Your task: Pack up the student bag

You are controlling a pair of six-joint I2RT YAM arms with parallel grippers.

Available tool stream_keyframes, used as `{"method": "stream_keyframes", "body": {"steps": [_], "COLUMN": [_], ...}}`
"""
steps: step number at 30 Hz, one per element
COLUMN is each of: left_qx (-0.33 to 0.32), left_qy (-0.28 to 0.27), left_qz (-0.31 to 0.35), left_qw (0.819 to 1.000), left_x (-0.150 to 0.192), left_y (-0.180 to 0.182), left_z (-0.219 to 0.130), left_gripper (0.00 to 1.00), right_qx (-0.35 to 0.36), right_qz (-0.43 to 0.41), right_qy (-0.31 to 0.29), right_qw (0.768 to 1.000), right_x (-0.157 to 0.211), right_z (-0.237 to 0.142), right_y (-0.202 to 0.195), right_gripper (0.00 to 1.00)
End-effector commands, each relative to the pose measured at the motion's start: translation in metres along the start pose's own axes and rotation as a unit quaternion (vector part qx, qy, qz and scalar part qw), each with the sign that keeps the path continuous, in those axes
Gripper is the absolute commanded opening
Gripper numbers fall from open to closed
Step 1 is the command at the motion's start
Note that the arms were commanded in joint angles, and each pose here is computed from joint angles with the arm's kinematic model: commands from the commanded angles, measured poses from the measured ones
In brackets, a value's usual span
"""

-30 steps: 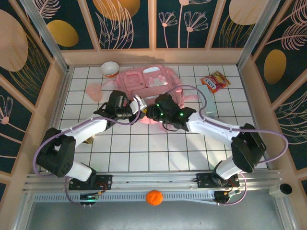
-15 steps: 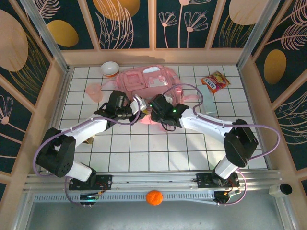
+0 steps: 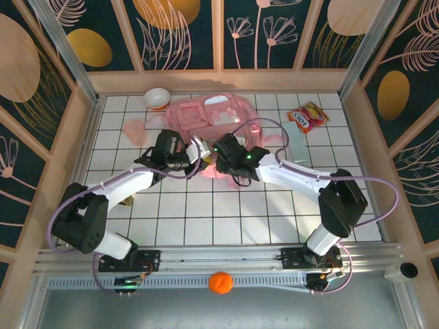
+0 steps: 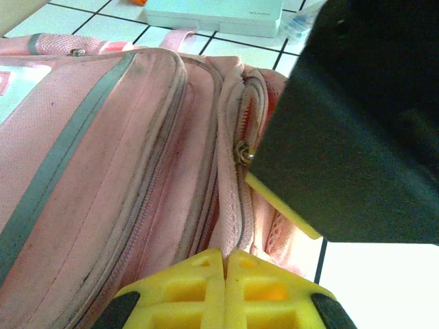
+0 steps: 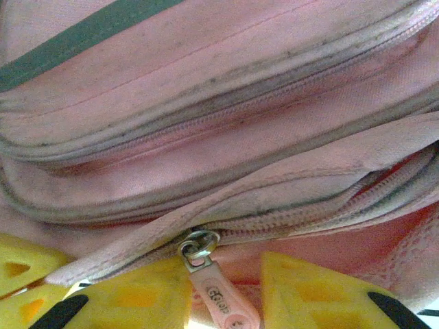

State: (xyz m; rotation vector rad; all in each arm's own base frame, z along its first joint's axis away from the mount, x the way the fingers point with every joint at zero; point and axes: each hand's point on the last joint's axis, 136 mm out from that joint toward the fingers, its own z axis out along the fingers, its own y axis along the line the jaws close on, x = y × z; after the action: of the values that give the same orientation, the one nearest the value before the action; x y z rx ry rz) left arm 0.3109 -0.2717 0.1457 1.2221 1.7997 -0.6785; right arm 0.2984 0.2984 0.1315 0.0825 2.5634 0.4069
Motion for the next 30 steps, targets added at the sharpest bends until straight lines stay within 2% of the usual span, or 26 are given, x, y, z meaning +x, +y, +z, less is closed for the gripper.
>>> {"method": "stream_keyframes", "body": {"steps": [1, 11, 20, 25, 30], "left_qx": [0.002, -0.001, -0.01, -0.021, -0.039], "left_qy": [-0.069, -0.068, -0.061, -0.042, -0.016], "left_qz": [0.036, 0.039, 0.043, 0.048, 0.056], "left_qw": [0.997, 0.997, 0.997, 0.998, 0.998], "left_x": [-0.045, -0.045, -0.043, -0.032, -0.015], "left_y": [-0.001, -0.001, 0.001, 0.004, 0.007], "left_z": [-0.015, -0.016, -0.018, -0.016, -0.017], "left_gripper": [0.0, 0.0, 0.0, 0.0, 0.0], "right_qx": [0.045, 0.076, 0.076, 0.024, -0.062], "right_qz": [-0.033, -0.172, -0.193, -0.158, -0.124], "right_qy": [0.005, 0.081, 0.073, 0.072, 0.066], "right_qw": [0.998, 0.979, 0.975, 0.985, 0.988], "right_x": [-0.006, 0.014, 0.001, -0.004, -0.008], "right_z": [0.007, 0.021, 0.01, -0.003, -0.02], "right_y": [-0.016, -0.023, -0.019, -0.022, -0.031], "right_gripper": [0.33, 0.28, 0.13, 0.0, 0.0]}}
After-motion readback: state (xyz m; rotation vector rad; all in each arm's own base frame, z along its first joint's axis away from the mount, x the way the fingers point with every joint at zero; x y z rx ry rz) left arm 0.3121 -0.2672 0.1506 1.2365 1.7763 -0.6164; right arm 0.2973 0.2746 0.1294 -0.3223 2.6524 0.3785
